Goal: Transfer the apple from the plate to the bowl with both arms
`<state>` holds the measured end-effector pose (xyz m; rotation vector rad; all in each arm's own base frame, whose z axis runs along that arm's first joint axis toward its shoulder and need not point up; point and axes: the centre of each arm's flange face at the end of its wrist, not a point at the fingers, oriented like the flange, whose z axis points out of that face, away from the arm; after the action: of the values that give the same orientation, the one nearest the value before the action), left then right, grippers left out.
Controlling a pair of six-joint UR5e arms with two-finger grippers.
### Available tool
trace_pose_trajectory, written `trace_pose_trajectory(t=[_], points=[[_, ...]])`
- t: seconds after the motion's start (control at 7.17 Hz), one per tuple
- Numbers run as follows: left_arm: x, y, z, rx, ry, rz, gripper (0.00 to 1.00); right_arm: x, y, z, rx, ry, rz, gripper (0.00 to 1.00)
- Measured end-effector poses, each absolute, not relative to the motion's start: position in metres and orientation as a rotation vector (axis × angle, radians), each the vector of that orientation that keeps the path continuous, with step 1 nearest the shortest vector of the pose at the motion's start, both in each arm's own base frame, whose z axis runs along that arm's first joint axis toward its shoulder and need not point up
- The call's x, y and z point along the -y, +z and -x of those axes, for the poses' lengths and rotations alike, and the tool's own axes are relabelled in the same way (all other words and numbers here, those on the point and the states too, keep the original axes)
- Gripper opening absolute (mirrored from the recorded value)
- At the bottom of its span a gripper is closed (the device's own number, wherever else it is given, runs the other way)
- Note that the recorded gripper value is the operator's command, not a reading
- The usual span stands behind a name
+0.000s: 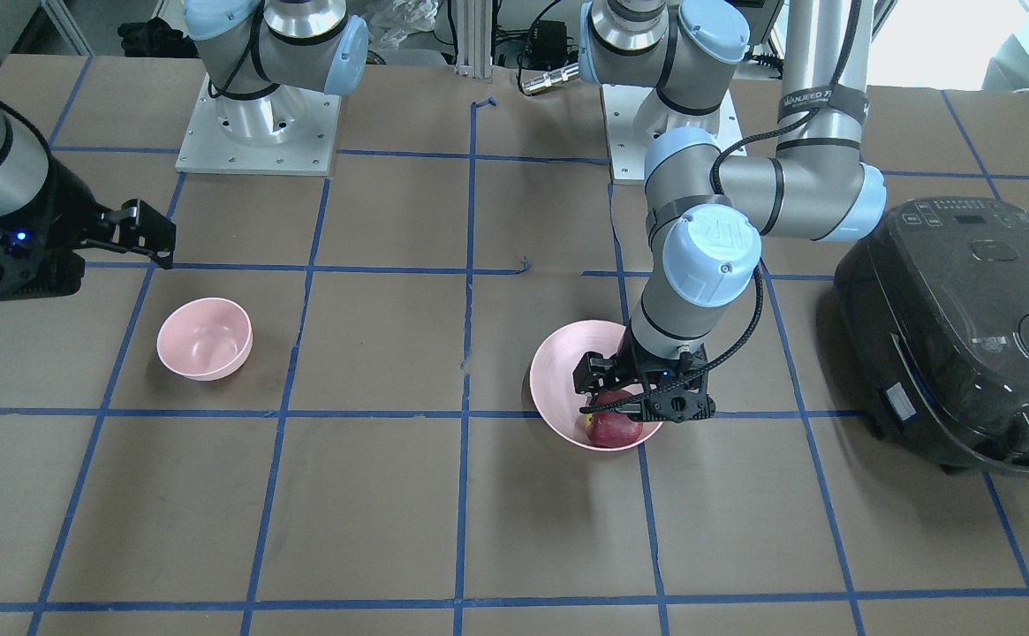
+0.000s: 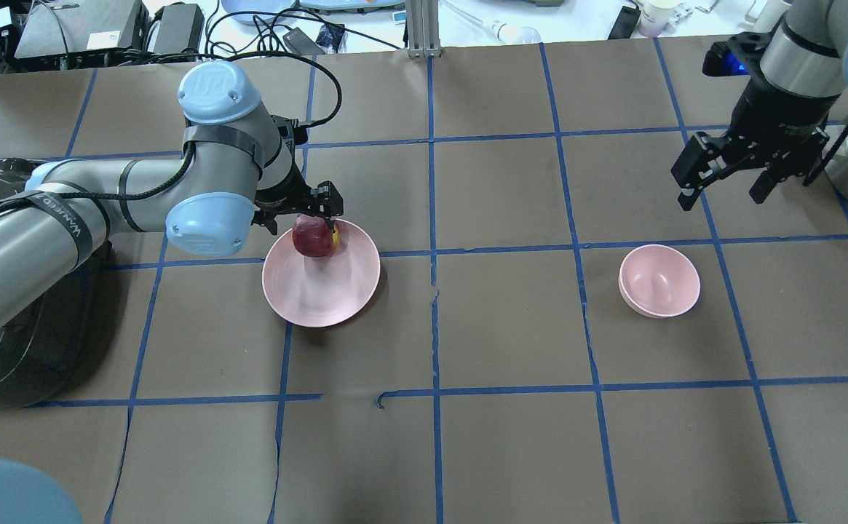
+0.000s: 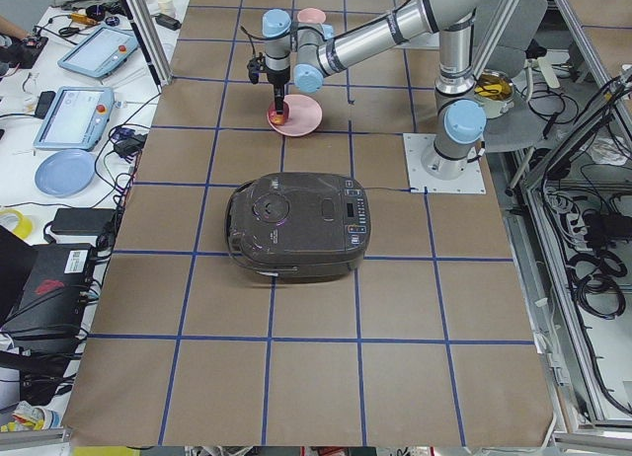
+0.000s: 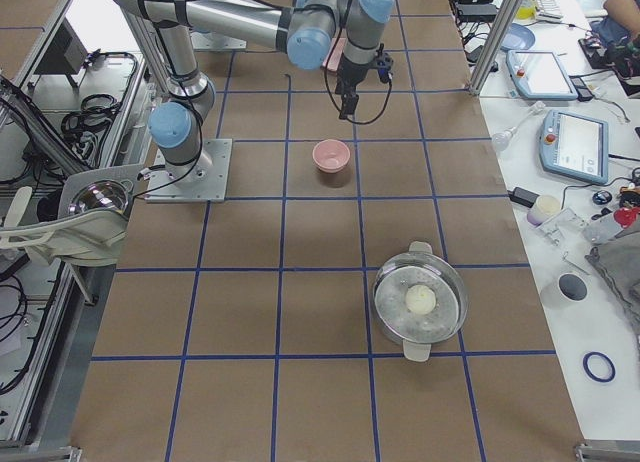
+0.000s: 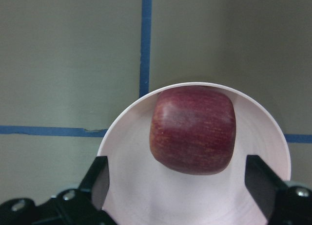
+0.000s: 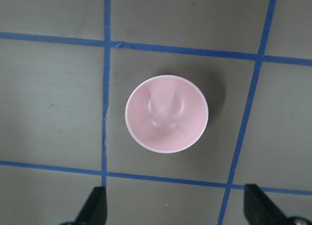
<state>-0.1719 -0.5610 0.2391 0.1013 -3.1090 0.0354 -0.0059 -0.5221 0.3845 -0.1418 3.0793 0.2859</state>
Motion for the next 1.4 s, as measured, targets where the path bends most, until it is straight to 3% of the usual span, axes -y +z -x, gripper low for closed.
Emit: trace_pose_trajectory(t=[0.42, 0.56, 0.7, 0.84, 0.98, 1.12, 1.26, 1.4], points=[[0.566, 0.214, 0.180, 3.141, 0.028, -0.081, 1.00, 0.523, 0.269, 0.034, -3.080, 0.265, 0.180, 1.00], [0.569, 0.207, 0.180, 3.142, 0.041, -0.080, 1.00, 0.521, 0.246, 0.035, -3.082, 0.266, 0.186, 0.92], [0.571, 0.200, 0.181, 3.141, 0.047, -0.081, 0.93, 0.522, 0.229, 0.037, -3.085, 0.268, 0.187, 0.63], [0.572, 0.195, 0.182, 3.142, 0.044, -0.079, 0.63, 0.521, 0.218, 0.038, -3.080, 0.282, 0.182, 0.40], [0.572, 0.195, 0.182, 3.143, 0.045, -0.075, 0.51, 0.518, 0.210, 0.037, -3.070, 0.299, 0.177, 0.10], [0.572, 0.197, 0.182, 3.143, 0.053, -0.071, 0.40, 0.515, 0.205, 0.036, -3.062, 0.315, 0.175, 0.00], [0.572, 0.202, 0.181, 3.144, 0.064, -0.071, 0.28, 0.513, 0.203, 0.036, -3.058, 0.324, 0.174, 0.00], [0.572, 0.206, 0.181, 3.148, 0.076, -0.070, 0.25, 0.513, 0.202, 0.036, -3.058, 0.329, 0.175, 0.00]])
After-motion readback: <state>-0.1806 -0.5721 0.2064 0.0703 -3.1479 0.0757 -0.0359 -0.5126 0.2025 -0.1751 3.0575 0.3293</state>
